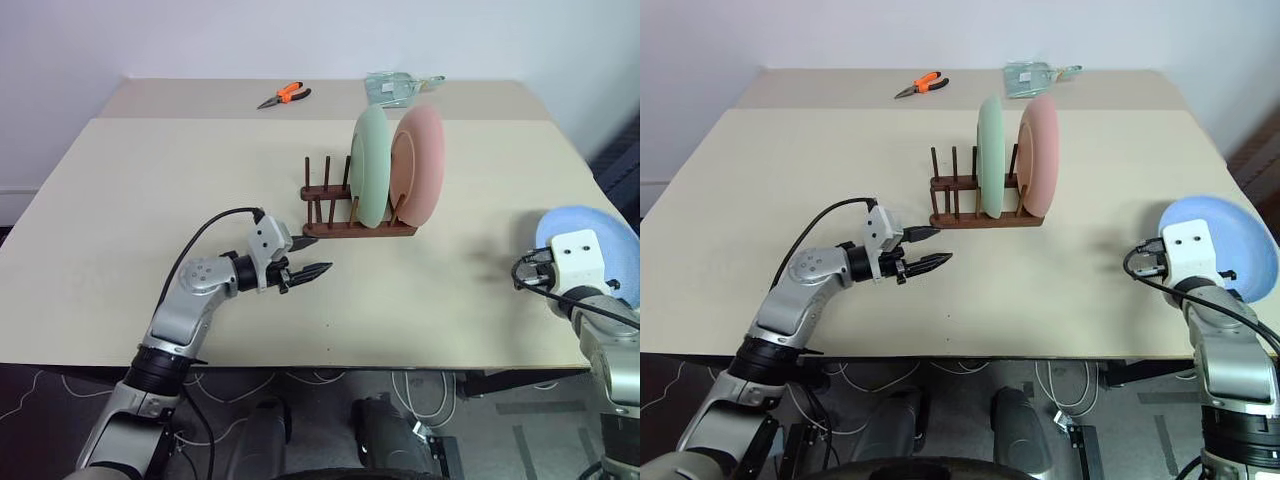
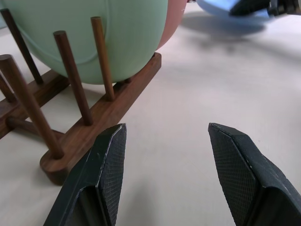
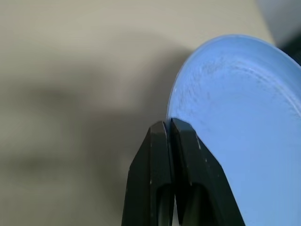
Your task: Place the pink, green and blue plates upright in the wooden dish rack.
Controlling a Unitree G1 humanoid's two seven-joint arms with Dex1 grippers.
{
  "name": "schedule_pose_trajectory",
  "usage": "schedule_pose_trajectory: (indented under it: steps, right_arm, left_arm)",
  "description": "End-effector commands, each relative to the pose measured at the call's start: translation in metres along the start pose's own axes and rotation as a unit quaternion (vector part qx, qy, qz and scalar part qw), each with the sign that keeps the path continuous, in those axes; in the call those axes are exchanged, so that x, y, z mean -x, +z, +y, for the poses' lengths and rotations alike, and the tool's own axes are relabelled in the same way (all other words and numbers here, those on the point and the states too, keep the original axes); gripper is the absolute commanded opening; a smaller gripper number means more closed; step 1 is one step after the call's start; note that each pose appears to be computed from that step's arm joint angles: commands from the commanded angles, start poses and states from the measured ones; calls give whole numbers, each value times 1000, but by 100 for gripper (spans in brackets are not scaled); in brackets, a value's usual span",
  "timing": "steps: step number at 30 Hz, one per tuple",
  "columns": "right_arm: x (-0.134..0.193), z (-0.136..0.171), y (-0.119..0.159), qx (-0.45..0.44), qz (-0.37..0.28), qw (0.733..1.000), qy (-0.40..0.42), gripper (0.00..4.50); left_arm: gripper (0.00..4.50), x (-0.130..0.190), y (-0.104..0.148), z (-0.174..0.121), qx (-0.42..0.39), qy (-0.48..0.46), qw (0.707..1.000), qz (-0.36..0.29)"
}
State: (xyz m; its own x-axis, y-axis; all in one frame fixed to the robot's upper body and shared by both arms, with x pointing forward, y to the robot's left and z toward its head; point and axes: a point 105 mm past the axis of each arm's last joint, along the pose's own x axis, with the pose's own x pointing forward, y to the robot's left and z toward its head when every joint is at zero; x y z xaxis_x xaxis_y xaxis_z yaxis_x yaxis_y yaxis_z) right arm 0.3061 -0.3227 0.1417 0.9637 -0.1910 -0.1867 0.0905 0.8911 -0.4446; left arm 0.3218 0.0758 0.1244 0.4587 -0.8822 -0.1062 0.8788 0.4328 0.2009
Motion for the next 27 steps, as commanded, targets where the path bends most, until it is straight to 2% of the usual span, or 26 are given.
schedule_pose_trajectory:
  steps: [1, 3, 6, 8, 9, 11, 14, 15, 16, 19, 23, 27]
  right_arm:
    - [10, -9, 88, 27, -163, 986, -4, 4]
    - [20, -8, 128, 22, -234, 972, 8, 4]
    - [34, -4, 169, 13, -306, 951, 32, 4]
    - [62, 7, 226, -48, -410, 905, 103, 4]
    - [78, 21, 248, -78, -448, 876, 163, 4]
    - [105, 48, 271, -102, -490, 822, 272, 4]
    - [128, 74, 287, -162, -505, 761, 373, 4]
    - [137, 85, 291, -195, -505, 729, 419, 4]
    - [142, 95, 294, -228, -499, 700, 458, 4]
    - [143, 117, 299, -313, -463, 644, 523, 4]
    - [127, 138, 296, -395, -406, 613, 551, 4]
    - [101, 148, 290, -456, -352, 609, 546, 4]
  left_arm:
    - [283, 3, 11, 6, -24, 15, 999, -17]
    - [283, 4, 10, 9, -28, 23, 999, -15]
    - [283, 5, 8, 14, -33, 32, 999, -12]
    - [283, 9, 6, 22, -38, 50, 998, -9]
    - [283, 12, 4, 27, -45, 62, 997, -6]
    - [283, 15, 1, 34, -52, 78, 996, 0]
    - [283, 21, -2, 43, -60, 96, 994, 6]
    - [283, 24, -4, 47, -61, 105, 993, 8]
    - [283, 27, -6, 50, -62, 112, 992, 11]
    - [283, 35, -7, 55, -64, 122, 990, 13]
    - [283, 45, -4, 56, -54, 128, 990, 5]
    - [283, 55, -5, 57, -50, 138, 989, 13]
